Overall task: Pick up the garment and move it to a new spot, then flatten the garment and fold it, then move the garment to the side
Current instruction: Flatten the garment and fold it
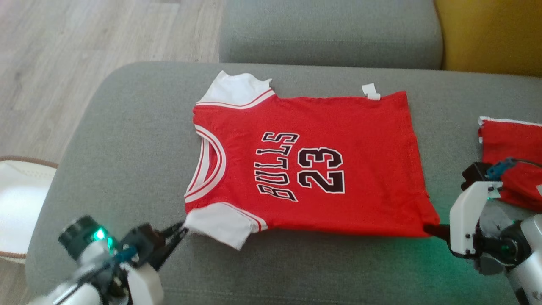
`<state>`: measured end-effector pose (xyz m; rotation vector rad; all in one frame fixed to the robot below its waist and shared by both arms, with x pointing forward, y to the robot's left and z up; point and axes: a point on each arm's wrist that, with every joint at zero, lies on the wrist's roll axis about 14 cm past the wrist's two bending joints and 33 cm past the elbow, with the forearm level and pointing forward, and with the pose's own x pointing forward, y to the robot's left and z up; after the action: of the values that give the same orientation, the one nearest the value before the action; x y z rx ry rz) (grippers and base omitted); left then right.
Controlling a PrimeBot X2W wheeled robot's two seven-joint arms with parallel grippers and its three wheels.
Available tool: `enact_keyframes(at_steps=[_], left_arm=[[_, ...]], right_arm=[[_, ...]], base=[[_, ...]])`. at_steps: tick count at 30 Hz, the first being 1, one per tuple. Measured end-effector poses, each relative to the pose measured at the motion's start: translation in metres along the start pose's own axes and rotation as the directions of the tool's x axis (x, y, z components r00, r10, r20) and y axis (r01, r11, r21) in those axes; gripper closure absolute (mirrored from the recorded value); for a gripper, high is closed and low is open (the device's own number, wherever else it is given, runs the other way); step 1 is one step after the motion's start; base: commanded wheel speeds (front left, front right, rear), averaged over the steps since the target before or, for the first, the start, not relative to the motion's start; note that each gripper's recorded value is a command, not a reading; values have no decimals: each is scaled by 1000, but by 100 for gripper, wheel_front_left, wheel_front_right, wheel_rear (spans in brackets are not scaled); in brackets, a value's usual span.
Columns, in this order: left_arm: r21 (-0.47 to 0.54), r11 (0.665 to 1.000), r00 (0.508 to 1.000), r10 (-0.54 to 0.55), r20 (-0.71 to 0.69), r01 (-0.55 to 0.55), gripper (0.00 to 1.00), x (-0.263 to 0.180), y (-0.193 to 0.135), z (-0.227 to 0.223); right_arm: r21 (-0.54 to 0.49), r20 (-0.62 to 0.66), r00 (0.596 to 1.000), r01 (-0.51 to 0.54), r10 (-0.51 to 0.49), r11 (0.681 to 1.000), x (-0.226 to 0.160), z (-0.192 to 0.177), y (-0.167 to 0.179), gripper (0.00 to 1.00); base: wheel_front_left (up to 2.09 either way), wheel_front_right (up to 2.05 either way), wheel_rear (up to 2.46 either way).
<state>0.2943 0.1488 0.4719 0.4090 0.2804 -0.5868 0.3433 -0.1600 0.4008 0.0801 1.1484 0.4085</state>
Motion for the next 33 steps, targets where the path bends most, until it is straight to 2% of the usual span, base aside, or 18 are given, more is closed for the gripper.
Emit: enact_keyframes(at_steps=[15, 33], left_arm=[[90, 996, 999, 33, -38, -29, 100, 50, 58, 6], [182, 979, 990, -72, -125, 94, 100, 116, 75, -12]], right_arm=[[-4, 15, 1000, 22, -22, 1000, 13, 47, 1, 100], [-33, 75, 994, 86, -83, 996, 42, 92, -14, 100]], base=[[0, 0, 0], [0, 0, 0]])
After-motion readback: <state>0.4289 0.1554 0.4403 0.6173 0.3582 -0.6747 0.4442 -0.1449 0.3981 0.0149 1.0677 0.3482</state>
